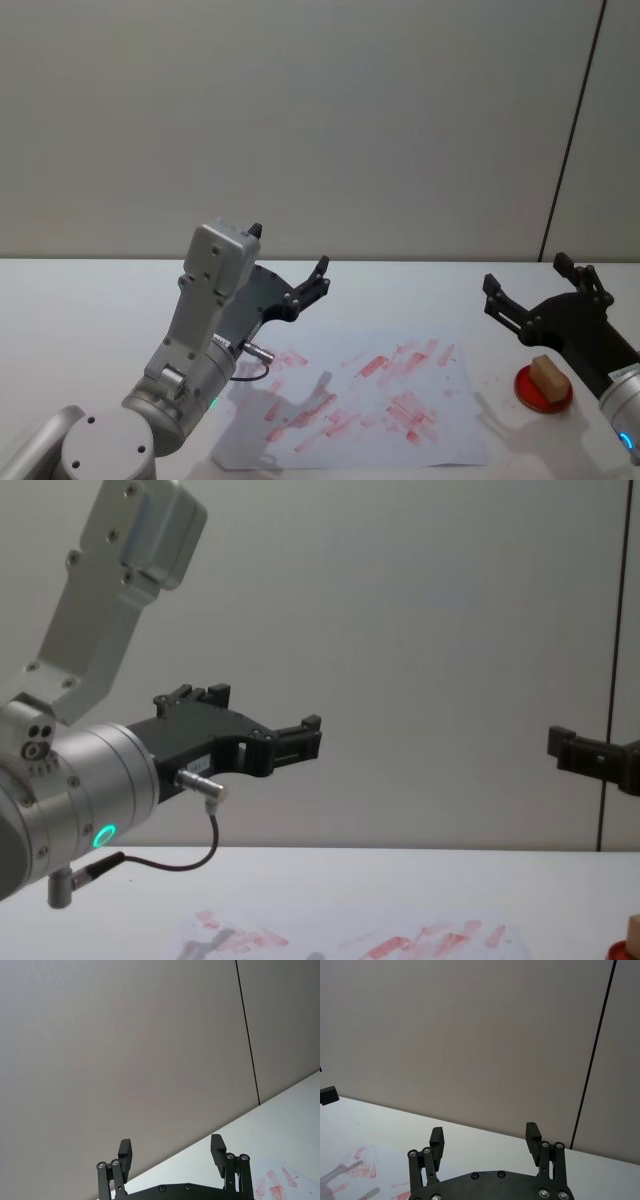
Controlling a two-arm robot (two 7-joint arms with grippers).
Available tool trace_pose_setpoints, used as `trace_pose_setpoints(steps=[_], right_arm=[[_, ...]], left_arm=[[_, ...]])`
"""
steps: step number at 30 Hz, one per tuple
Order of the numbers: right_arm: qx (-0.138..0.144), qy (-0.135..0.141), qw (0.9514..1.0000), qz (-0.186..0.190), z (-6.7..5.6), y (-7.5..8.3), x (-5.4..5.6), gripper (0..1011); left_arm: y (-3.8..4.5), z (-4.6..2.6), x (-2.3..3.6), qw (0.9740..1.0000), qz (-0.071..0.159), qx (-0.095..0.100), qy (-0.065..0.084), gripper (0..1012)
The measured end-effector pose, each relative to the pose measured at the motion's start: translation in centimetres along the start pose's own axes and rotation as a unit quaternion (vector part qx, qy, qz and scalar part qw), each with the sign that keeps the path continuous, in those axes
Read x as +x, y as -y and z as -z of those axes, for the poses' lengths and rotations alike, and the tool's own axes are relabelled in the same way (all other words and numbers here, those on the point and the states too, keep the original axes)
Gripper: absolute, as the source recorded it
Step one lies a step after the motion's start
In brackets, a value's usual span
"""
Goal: Use the one hand to pick up the stamp and affix it onto the A4 paper.
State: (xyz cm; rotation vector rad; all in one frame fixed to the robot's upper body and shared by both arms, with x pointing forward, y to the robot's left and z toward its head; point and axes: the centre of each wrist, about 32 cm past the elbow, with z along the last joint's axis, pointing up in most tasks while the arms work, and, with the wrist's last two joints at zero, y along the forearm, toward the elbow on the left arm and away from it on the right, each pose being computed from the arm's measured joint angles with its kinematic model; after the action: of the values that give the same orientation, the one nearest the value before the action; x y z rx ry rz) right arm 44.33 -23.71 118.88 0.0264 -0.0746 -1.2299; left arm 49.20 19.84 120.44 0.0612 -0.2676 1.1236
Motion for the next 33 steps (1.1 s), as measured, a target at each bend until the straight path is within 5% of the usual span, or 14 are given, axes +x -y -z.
trace_pose_setpoints(steps=[33], right_arm=[[0.000,0.000,1.0000,0.000,0.00,0.00,0.00,1001]], left_arm=[[0.00,0.00,0.00,1.0000,0.000,0.000,0.000,1003]])
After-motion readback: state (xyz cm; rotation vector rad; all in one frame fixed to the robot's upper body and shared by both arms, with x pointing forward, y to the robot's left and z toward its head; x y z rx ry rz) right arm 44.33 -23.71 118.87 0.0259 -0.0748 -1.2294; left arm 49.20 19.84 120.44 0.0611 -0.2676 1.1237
